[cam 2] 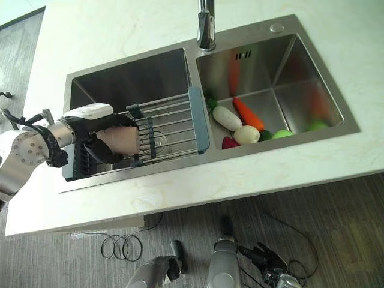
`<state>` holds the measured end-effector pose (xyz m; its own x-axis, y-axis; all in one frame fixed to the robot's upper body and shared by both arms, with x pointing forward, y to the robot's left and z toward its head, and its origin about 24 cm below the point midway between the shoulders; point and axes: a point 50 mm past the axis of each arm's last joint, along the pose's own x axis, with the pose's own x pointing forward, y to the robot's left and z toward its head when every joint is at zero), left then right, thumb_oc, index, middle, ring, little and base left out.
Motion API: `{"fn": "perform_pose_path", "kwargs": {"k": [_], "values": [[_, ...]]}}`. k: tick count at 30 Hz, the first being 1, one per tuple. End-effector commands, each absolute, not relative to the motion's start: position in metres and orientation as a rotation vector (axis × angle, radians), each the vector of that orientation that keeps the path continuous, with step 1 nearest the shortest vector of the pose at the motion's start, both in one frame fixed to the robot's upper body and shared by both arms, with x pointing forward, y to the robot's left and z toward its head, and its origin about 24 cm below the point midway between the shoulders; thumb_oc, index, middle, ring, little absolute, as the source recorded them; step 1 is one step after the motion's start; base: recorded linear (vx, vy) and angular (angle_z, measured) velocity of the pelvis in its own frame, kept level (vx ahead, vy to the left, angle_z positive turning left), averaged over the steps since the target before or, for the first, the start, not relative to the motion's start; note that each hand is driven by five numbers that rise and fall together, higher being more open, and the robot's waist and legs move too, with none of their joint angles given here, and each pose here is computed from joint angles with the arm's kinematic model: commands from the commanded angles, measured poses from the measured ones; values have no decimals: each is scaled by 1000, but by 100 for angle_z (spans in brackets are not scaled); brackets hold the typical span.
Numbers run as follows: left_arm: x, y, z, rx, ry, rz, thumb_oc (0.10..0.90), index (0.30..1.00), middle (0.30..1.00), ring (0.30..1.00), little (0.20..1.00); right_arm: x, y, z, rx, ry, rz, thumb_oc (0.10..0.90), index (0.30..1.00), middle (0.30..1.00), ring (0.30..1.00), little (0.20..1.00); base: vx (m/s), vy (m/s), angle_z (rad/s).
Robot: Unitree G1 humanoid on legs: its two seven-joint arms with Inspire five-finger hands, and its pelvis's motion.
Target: Place the dishes in the dishwasher.
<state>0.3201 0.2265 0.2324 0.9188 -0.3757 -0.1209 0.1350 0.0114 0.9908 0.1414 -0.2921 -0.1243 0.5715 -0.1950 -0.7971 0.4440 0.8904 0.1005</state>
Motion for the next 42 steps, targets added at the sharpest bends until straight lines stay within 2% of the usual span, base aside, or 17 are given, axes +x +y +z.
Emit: {"fn": "perform_pose_path", "kwargs": {"k": [1, 8, 9, 13, 21, 27, 37, 42], "values": [[304, 239, 295, 1659, -464, -106, 400, 300, 300, 300, 300, 115, -289, -134, 322, 925, -420, 800, 900, 900, 900, 900, -6, -24, 21], [287, 248, 325, 1623, -635, 131, 400, 300, 300, 300, 300, 104, -288, -139, 320, 989, -456, 800, 900, 900, 900, 900, 18, -45, 13], [281, 258, 332, 1598, -663, 233, 400, 300, 300, 300, 300, 101, -288, -140, 313, 1012, -460, 800, 900, 900, 900, 900, 69, -78, 10], [266, 283, 338, 1559, -677, 394, 400, 300, 300, 300, 300, 99, -292, -139, 277, 1041, -453, 800, 900, 900, 900, 900, 51, -56, 16], [229, 344, 320, 1445, -564, 633, 400, 300, 300, 300, 300, 98, -310, -132, 155, 1073, -375, 800, 900, 900, 900, 900, 30, -70, 20], [208, 367, 298, 1379, -520, 653, 400, 300, 300, 300, 300, 102, -311, -130, 116, 1065, -372, 800, 900, 900, 900, 900, -176, -16, 96], [209, 357, 290, 1311, -614, 594, 400, 300, 300, 300, 300, 76, -322, -133, 248, 1043, -579, 800, 900, 900, 900, 900, -264, 207, 121], [204, 352, 294, 1318, -621, 570, 400, 300, 300, 300, 300, 90, -298, -141, 281, 1051, -533, 800, 900, 900, 900, 900, -185, 382, 77]]}}
